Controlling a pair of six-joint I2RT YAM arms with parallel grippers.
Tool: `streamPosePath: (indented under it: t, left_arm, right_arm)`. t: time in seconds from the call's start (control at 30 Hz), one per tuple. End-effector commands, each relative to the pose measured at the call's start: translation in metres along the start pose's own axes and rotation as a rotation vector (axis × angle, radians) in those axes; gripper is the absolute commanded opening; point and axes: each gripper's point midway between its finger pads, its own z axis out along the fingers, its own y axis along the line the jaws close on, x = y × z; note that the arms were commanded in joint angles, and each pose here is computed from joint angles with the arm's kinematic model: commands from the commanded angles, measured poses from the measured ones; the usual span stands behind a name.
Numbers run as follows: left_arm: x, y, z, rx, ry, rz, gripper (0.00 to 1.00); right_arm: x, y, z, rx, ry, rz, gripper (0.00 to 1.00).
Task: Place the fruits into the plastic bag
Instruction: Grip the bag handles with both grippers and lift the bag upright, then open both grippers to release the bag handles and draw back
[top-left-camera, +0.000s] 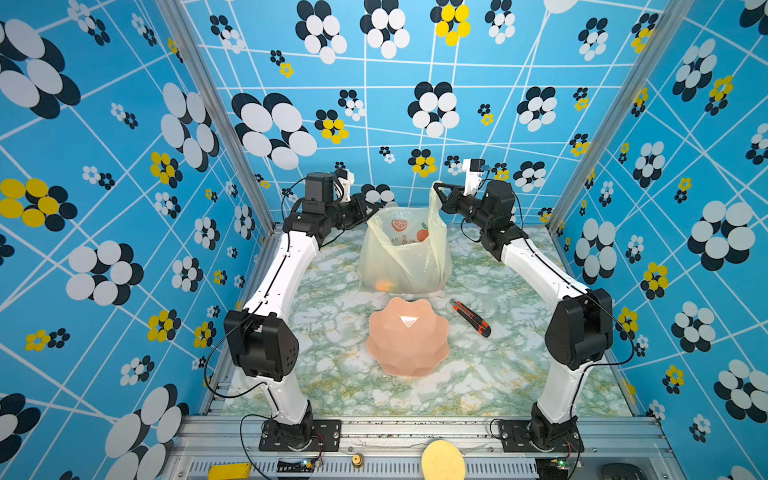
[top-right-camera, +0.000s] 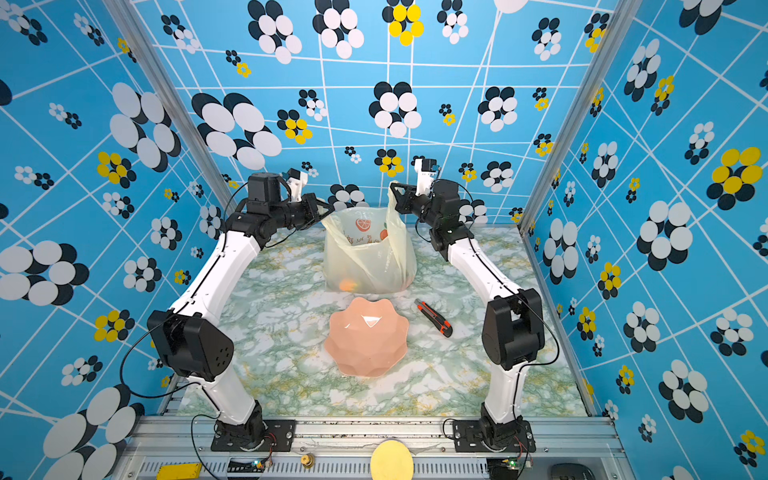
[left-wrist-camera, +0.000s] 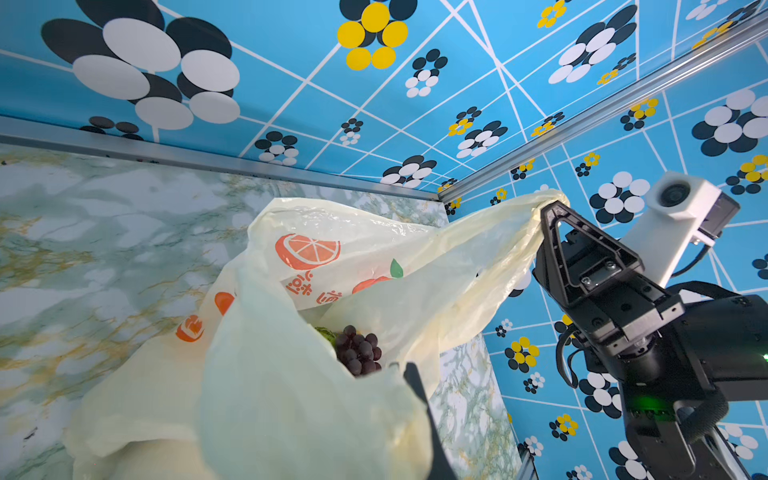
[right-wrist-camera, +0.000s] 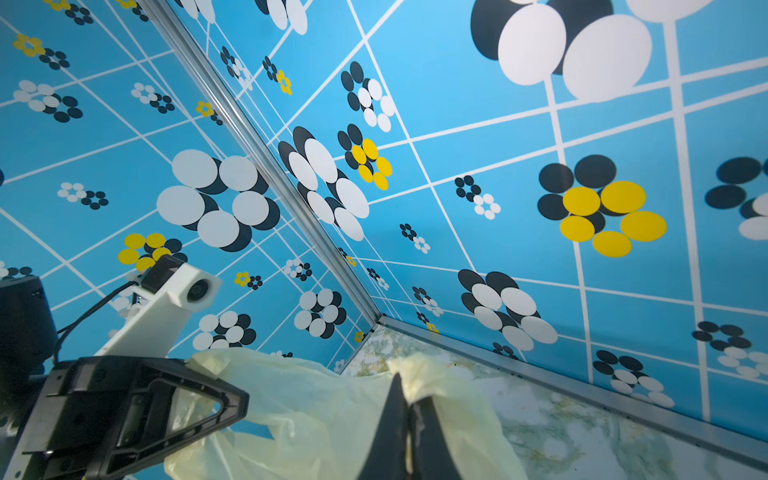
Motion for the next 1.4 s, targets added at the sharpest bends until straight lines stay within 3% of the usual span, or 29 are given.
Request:
streamPosePath:
  t: [0.0,0.17,0.2,0.23,0.47,0.67,0.83,0.93,1.1,1.37]
  left_arm:
    - [0.002,-0.006,0.004,0.037,0.007,0.013,0.17]
    - [0.003,-0.007,-0.010,0.002,0.001,0.068,0.72]
    - [0.003,-0.008,-0.014,-0.008,-0.003,0.085,0.91]
    - [0.002,-0.008,-0.019,-0.017,-0.009,0.102,0.99]
    - [0.006,0.004,-0.060,-0.130,-0.032,0.185,0.99]
    - [0.008,0.026,-0.107,-0.264,-0.136,0.239,0.99]
    - [0.032,0.086,-0.139,-0.448,-0.235,0.161,0.99]
    - [0.064,0.136,-0.151,-0.577,-0.301,0.096,0.99]
    - [0.101,0.184,-0.161,-0.673,-0.426,0.121,0.99]
    - [0.109,0.217,-0.161,-0.817,-0.366,0.216,0.99]
  right_arm:
    - [-0.039,0.026,-0.021,-0.044,-0.098,-0.042,0.38]
    - [-0.035,0.015,-0.041,0.021,-0.086,-0.069,0.96]
    - [-0.036,0.011,-0.048,0.048,-0.088,-0.081,0.99]
    - [-0.036,0.009,-0.054,0.067,-0.086,-0.092,0.99]
    - [-0.031,-0.008,-0.106,0.249,-0.004,-0.169,0.99]
    - [-0.010,-0.024,-0.158,0.427,0.120,-0.283,0.99]
    - [0.016,-0.071,-0.205,0.560,0.116,-0.232,0.99]
    - [0.036,-0.110,-0.232,0.671,0.120,-0.247,0.99]
    - [0.077,-0.156,-0.250,0.759,0.155,-0.314,0.99]
    - [0.156,-0.206,-0.264,0.838,0.387,-0.259,0.99]
